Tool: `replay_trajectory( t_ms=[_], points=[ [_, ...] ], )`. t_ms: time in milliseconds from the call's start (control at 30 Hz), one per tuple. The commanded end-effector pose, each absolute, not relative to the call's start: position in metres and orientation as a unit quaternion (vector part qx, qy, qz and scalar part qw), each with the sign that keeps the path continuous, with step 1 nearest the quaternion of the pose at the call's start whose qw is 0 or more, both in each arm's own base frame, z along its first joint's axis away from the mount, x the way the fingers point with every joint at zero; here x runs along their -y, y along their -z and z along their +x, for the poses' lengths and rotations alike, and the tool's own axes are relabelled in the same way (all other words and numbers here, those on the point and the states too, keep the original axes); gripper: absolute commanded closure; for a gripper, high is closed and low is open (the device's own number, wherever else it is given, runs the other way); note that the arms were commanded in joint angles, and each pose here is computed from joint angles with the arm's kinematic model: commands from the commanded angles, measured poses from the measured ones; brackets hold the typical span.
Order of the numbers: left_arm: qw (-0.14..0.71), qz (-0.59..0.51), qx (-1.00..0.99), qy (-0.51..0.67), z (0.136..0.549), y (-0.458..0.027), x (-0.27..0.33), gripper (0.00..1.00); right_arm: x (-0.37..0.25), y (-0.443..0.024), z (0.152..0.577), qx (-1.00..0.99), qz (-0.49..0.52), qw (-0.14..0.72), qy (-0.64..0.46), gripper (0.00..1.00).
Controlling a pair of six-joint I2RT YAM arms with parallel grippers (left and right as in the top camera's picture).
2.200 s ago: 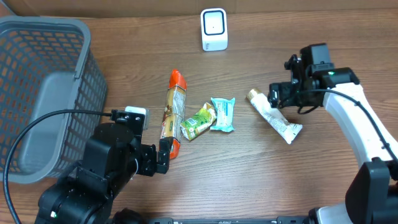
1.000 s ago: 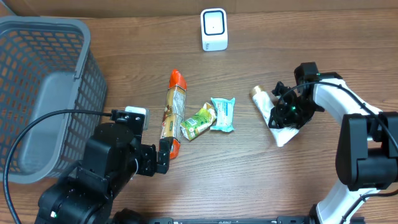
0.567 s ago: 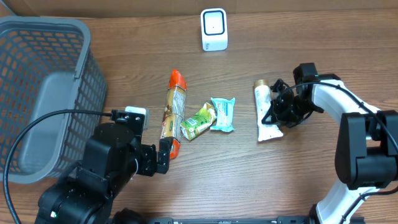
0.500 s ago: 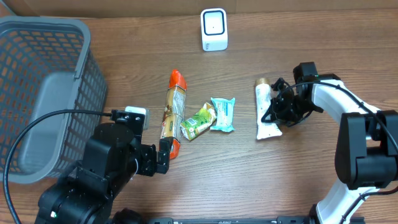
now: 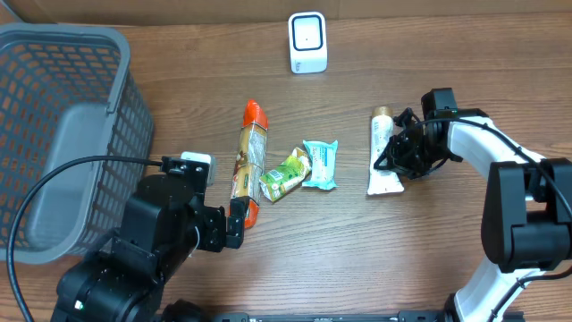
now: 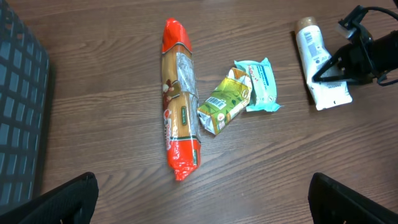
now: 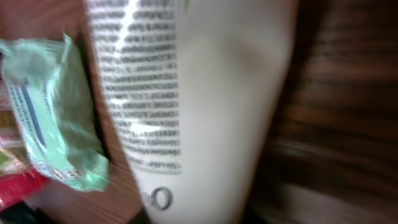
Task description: Scan the item barcode
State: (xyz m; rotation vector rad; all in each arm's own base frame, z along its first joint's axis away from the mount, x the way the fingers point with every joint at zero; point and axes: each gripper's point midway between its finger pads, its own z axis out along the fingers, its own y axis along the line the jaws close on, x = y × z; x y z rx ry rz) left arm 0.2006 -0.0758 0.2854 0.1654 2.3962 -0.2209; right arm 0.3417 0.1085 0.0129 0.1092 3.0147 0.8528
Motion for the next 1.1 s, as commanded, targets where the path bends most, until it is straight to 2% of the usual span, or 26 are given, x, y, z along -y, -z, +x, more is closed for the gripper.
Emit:
replay_trajectory(
  t_ms=[0,133,233,333,500,767,1067],
  points=[
    [0.355,0.069,-0.928,0.086,0.201,-0.285,0.076,0.0,-0.108,-0.007,0.336,-0.963,0.038,-0.005,-0.268,0.96],
    [0.355,0.069,-0.928,0.086,0.201,-0.285,0.076,0.0,-0.124,-0.023,0.338,-0.945,0.029,-0.003,-0.327,0.96],
    [0.355,0.069,-0.928,0.086,0.201,-0.285,0.076,0.0,-0.148,-0.067,0.342,-0.903,-0.035,0.031,-0.427,0.96],
    [0.355,0.069,-0.928,0.086,0.201,-0.285,0.077,0.0,-0.158,-0.109,0.343,-0.876,-0.088,0.068,-0.47,0.96],
    [0.355,0.069,-0.928,0.086,0.201,-0.285,0.076,0.0,-0.172,-0.171,0.329,-0.846,-0.178,0.12,-0.489,0.96],
    [0.355,0.07,-0.928,0.086,0.201,-0.285,0.077,0.0,-0.193,-0.232,0.299,-0.81,-0.26,0.184,-0.492,0.96],
    [0.355,0.069,-0.928,0.086,0.201,-0.285,0.077,0.0,-0.203,-0.254,0.285,-0.789,-0.302,0.215,-0.49,0.96]
  ],
)
